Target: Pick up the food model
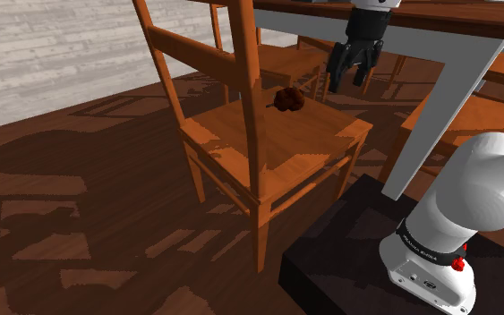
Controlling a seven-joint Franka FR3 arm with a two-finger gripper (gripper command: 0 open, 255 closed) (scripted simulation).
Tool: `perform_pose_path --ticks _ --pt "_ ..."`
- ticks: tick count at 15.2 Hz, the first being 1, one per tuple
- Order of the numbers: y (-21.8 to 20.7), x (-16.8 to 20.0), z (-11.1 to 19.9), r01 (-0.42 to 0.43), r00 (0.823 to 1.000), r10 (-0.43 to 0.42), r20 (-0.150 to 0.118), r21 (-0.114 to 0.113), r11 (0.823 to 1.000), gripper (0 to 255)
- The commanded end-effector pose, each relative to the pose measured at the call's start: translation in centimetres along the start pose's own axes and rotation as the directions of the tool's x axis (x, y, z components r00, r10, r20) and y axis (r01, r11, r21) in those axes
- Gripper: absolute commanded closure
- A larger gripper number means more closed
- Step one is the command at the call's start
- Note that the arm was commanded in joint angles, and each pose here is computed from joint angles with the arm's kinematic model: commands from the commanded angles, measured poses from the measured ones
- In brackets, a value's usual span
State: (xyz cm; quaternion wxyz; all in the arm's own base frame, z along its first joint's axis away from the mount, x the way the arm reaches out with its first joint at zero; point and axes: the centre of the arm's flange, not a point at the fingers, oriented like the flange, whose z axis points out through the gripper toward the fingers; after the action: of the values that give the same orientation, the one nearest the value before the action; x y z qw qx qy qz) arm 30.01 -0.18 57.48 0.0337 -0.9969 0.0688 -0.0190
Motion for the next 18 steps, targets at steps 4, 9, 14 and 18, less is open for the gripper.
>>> perform_pose_path --ticks 4,9,14,18 --pt "1.1 4.3 0.8 0.041 0.998 -0.04 0.044 -0.009 0.999 0" --pt "2.6 11.6 2.6 0.109 0.987 -0.106 0.118 -0.021 0.994 0" --pt "3.6 18.7 4.9 0.178 0.967 -0.169 0.192 -0.027 0.984 0" --pt "4.0 24.3 7.1 0.232 0.943 -0.218 0.25 -0.029 0.972 0"
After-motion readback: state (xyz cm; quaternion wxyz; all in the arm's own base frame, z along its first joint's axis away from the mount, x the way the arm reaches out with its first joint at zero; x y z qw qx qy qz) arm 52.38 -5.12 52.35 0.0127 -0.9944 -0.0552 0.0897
